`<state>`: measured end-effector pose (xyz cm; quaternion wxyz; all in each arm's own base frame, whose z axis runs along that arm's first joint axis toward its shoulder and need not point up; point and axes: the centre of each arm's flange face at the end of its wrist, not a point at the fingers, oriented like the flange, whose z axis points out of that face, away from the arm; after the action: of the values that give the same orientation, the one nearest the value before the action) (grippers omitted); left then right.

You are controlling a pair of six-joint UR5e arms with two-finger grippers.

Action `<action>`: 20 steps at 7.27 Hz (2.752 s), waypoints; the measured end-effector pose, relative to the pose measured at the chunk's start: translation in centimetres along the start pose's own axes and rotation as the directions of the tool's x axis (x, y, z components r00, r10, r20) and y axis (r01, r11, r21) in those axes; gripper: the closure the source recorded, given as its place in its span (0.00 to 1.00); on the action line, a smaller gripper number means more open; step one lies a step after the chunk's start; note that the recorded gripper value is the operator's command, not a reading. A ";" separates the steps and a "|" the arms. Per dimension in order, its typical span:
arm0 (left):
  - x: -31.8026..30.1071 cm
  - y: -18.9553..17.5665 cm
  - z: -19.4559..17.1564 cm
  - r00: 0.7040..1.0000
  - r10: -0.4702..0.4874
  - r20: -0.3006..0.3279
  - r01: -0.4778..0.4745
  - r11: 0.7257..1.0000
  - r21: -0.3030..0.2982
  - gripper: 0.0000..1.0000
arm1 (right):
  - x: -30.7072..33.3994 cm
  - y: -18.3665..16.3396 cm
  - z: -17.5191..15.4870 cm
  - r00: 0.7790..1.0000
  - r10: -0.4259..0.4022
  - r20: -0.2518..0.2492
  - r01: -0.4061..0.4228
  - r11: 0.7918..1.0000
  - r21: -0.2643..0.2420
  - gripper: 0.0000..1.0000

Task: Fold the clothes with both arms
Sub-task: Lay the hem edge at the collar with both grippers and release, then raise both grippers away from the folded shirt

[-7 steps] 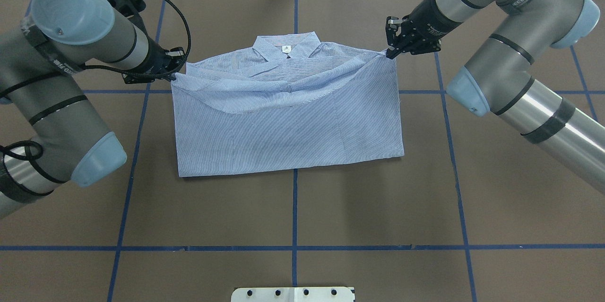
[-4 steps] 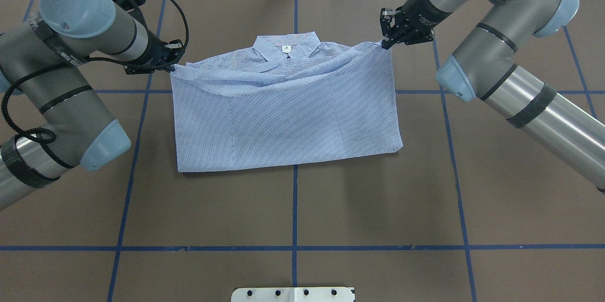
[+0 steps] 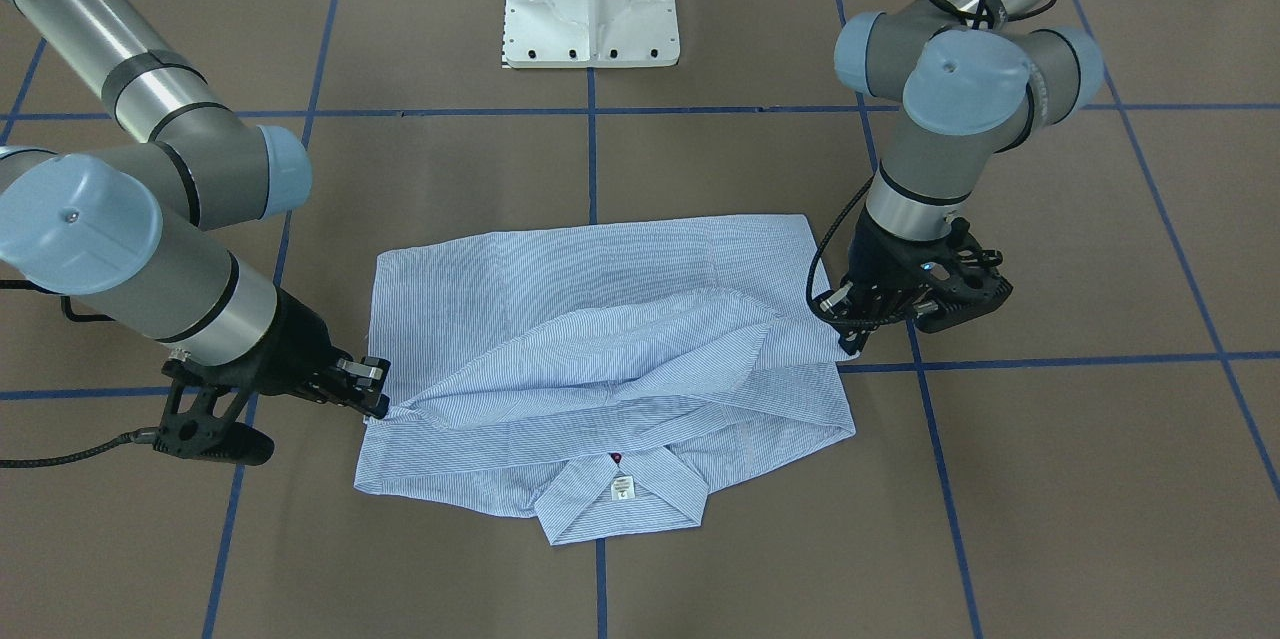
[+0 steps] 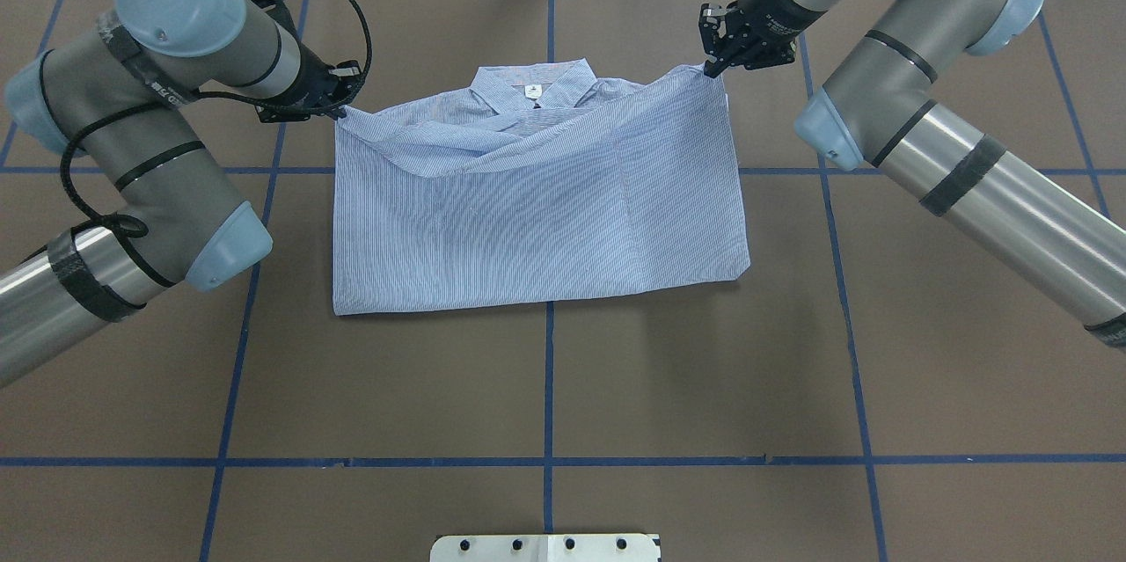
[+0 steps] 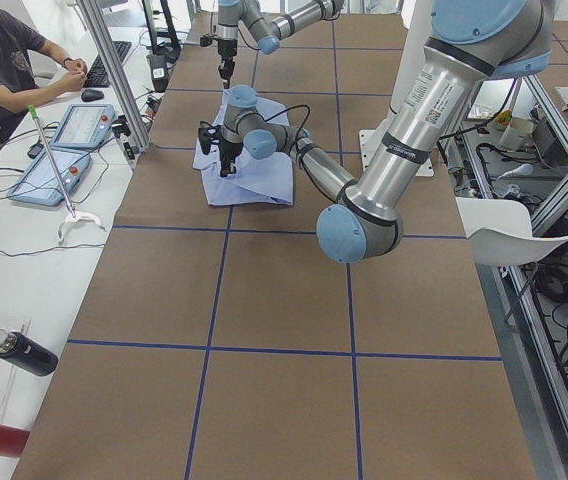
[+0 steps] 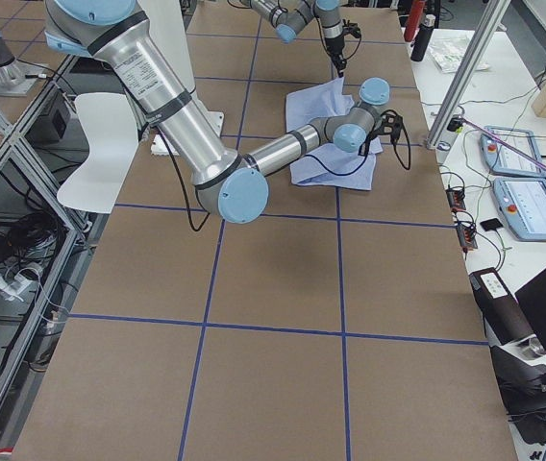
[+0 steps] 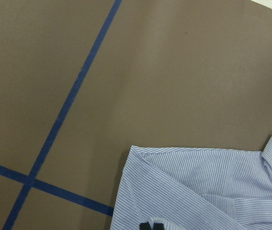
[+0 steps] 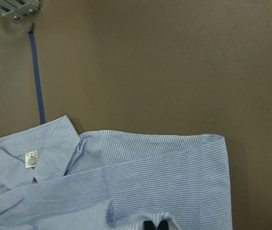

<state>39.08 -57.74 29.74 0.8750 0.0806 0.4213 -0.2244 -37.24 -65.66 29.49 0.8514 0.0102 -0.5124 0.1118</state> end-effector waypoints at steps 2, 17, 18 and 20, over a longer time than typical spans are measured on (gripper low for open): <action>0.0 -1.0 0.9 1.000 0.010 0.007 -0.010 1.000 0.007 1.00 | -0.1 -0.8 0.7 1.000 0.006 -0.015 -0.006 1.000 0.004 1.00; -1.9 -3.9 4.7 0.999 0.043 -0.003 -0.043 0.999 0.028 0.01 | 1.3 -2.3 2.8 0.997 0.013 -0.075 -0.010 0.999 0.041 0.00; -1.7 -4.2 3.8 0.999 0.041 -0.016 -0.041 0.999 0.029 0.01 | 1.2 -2.1 2.6 0.998 0.008 -0.068 -0.005 0.999 0.044 0.00; -1.3 -4.4 1.3 0.998 0.035 -0.045 -0.035 0.999 0.015 0.01 | 2.5 1.0 1.7 0.999 -0.013 -0.040 0.015 0.999 0.036 0.00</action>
<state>37.23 -61.68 31.79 0.8684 0.0992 0.4380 -0.2101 -37.82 -64.43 32.43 0.8618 0.0270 -0.4932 0.1153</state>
